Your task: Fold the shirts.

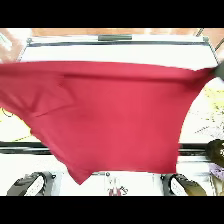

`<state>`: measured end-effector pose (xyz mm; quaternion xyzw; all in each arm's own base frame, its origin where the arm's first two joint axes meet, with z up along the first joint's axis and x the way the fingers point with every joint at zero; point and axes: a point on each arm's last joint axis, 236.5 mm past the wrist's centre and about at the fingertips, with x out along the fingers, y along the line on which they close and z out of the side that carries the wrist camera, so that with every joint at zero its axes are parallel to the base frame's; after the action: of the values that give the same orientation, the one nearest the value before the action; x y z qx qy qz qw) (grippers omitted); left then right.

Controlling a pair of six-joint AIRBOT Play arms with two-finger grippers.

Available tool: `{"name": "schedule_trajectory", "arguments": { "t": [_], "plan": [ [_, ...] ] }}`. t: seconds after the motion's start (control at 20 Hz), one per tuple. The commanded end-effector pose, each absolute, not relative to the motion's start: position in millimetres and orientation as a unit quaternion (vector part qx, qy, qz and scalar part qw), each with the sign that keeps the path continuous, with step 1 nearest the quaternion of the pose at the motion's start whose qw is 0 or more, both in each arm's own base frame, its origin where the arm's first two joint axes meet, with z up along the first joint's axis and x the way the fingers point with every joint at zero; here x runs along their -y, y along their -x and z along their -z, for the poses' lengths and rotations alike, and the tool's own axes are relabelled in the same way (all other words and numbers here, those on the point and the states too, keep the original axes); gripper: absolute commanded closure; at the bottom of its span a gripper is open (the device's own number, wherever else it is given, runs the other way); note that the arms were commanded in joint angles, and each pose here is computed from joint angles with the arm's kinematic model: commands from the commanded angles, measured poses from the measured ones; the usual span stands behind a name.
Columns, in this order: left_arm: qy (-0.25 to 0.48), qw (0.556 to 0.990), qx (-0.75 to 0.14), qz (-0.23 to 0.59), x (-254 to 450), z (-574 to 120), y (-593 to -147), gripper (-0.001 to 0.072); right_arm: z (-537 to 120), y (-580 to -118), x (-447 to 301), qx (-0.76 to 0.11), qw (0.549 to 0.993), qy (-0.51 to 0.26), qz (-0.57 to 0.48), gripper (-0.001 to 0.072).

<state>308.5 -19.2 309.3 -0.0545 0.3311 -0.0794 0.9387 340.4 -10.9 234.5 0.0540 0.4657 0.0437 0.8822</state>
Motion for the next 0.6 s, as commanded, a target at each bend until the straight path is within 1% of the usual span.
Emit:
{"name": "schedule_trajectory", "arguments": {
  "t": [0.0,0.1,0.15,0.25,0.35,0.45,0.55],
  "plan": [
    [0.088,0.873,-0.474,0.076,7,-170,-358,0.0672,-98,-375,17,-0.592,0.798,-0.102,-0.041,0.0629],
    [0.118,0.86,-0.49,0.078,10,-120,-405,0.0672,-54,-429,11,-0.575,0.808,-0.122,-0.048,0.0629],
    [0.137,0.862,-0.48,0.084,15,-106,-434,0.0672,-39,-455,7,-0.56,0.818,-0.121,-0.049,0.0629],
    [0.146,0.88,-0.444,0.08,20,-90,-488,0.0672,-23,-511,-6,-0.508,0.854,-0.101,-0.05,0.0629],
    [0.144,0.902,-0.4,0.073,24,-84,-533,0.0672,-32,-568,-21,-0.419,0.902,-0.091,-0.049,0.0628],
    [0.14,0.923,-0.352,0.068,32,-84,-570,0.0672,-46,-604,-26,-0.34,0.936,-0.085,-0.042,0.0629],
    [0.138,0.937,-0.315,0.061,39,-78,-593,0.0672,-43,-616,-23,-0.319,0.942,-0.101,-0.029,0.0629]
  ]
}}
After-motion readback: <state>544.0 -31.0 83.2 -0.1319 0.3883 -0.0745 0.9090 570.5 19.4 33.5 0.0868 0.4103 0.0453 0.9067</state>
